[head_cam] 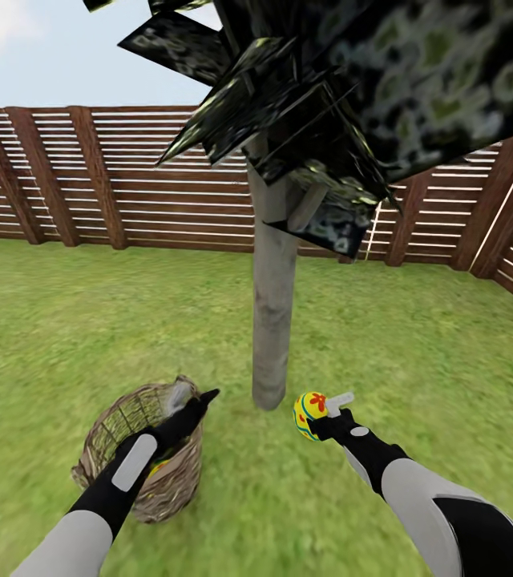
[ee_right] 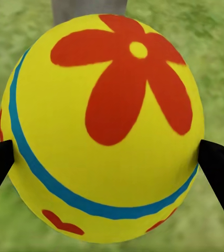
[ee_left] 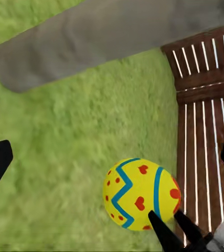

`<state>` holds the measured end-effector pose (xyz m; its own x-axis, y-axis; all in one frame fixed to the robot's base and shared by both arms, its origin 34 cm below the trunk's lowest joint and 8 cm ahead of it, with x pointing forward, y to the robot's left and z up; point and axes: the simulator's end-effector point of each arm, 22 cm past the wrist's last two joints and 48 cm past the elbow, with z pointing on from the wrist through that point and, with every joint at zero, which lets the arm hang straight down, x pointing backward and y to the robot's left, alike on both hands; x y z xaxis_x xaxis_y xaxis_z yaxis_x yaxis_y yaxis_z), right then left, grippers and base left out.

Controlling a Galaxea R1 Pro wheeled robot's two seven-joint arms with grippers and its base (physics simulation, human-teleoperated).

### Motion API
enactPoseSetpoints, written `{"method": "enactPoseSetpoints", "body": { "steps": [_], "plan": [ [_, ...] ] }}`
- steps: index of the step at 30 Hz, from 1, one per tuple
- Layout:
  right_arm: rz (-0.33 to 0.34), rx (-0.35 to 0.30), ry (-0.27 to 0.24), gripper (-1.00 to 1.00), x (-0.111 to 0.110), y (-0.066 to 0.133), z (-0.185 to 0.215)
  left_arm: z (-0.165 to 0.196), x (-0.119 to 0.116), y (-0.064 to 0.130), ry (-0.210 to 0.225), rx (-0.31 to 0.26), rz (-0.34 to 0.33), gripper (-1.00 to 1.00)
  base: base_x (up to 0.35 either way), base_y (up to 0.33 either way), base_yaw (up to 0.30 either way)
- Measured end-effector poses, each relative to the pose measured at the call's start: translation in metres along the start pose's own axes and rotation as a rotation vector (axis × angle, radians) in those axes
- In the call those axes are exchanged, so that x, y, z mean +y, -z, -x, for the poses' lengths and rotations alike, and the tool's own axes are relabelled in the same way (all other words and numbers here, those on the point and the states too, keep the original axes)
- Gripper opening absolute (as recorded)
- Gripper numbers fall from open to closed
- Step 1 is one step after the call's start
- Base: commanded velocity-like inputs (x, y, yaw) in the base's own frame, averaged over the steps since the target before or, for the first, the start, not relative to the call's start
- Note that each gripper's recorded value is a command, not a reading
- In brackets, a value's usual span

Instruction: Take the three Easter eggs out of the wicker basket on the lawn in the garden, then place them on the lawn next to a single tree (choose any tree) so that all three eggs are next to the same tree and none are left in the basket.

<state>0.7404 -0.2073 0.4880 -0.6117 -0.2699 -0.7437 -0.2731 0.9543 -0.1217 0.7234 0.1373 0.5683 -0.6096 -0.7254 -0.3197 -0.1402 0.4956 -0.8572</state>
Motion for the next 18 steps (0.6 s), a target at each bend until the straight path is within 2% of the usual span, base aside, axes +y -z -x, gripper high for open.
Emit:
{"method": "enactPoseSetpoints", "body": {
  "steps": [3, 6, 8, 10, 11, 12, 13, 15, 18],
  "plan": [
    [-0.001, 0.000, 0.000, -1.00, 0.000, -0.003, -0.006, -0.017, -0.005, -0.001, 0.019, 0.055, -0.059, 1.00, 0.000, 0.000, 0.000],
    [-0.001, 0.000, 0.000, -1.00, 0.001, -0.006, -0.011, -0.032, 0.012, 0.001, 0.041, 0.092, -0.049, 1.00, 0.000, 0.000, 0.000],
    [-0.002, 0.000, -0.001, -1.00, 0.002, -0.009, -0.015, -0.059, 0.013, 0.002, 0.078, 0.196, -0.053, 1.00, 0.000, 0.000, 0.000],
    [-0.002, 0.000, -0.001, -1.00, 0.002, -0.011, -0.018, -0.081, 0.006, 0.001, 0.108, 0.261, -0.078, 1.00, 0.000, 0.000, 0.000],
    [-0.002, 0.000, -0.001, -1.00, 0.003, -0.012, -0.020, -0.121, -0.019, -0.001, 0.058, 0.361, -0.145, 1.00, 0.000, 0.000, 0.000],
    [-0.002, 0.000, 0.000, -1.00, 0.003, -0.013, -0.022, -0.141, -0.025, -0.001, 0.025, 0.409, -0.165, 1.00, 0.000, 0.000, 0.000],
    [-0.003, 0.000, 0.000, -1.00, 0.003, -0.014, -0.024, -0.152, -0.028, -0.001, 0.008, 0.434, -0.180, 1.00, 0.000, 0.000, 0.000],
    [-0.004, 0.000, -0.001, -1.00, 0.003, -0.016, -0.028, -0.164, -0.038, 0.000, -0.006, 0.457, -0.224, 1.00, 0.000, 0.000, 0.000],
    [-0.005, 0.000, -0.001, -1.00, 0.003, -0.019, -0.034, -0.165, -0.055, 0.001, -0.014, 0.456, -0.298, 1.00, 0.000, 0.000, 0.000]
  ]
}}
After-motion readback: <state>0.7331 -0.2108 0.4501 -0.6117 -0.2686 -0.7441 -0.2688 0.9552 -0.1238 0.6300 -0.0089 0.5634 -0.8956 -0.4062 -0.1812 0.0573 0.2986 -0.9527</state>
